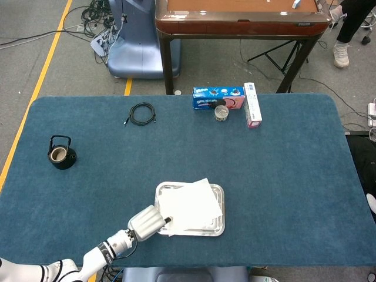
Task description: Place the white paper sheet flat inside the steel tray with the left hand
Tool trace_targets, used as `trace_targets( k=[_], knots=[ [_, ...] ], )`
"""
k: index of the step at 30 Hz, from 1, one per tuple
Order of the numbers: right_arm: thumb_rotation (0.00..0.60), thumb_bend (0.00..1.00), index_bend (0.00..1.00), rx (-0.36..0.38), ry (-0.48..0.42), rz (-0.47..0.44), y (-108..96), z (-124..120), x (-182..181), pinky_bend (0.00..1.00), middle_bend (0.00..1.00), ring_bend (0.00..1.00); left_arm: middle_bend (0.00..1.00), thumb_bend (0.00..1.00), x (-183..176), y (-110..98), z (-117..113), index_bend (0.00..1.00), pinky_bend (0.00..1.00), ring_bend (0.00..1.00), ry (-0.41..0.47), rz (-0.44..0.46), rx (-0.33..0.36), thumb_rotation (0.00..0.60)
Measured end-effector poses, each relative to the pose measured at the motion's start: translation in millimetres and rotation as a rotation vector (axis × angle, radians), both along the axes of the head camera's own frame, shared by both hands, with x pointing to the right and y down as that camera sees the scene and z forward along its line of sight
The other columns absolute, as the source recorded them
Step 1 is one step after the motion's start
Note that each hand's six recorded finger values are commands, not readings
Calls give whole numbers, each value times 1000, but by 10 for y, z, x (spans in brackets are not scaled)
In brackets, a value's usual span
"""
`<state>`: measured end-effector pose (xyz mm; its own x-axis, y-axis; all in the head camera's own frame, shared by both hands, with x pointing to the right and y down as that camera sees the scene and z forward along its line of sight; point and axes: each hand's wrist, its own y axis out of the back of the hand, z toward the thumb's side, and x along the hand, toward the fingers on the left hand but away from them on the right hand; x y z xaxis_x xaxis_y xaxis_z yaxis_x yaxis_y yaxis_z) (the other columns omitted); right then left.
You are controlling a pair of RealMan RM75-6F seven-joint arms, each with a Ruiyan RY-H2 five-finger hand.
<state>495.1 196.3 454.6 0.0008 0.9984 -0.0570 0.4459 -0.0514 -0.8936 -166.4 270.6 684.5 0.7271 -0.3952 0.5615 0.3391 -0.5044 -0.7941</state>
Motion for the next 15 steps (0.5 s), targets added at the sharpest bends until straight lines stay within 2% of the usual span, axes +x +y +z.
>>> trace_targets(
  k=[15],
  knots=[
    [600, 259, 479, -1, 0, 1, 0, 5, 2, 322, 501, 361, 1000, 576, -97, -83, 82, 307, 1000, 1000, -31, -3, 33, 600]
  ],
)
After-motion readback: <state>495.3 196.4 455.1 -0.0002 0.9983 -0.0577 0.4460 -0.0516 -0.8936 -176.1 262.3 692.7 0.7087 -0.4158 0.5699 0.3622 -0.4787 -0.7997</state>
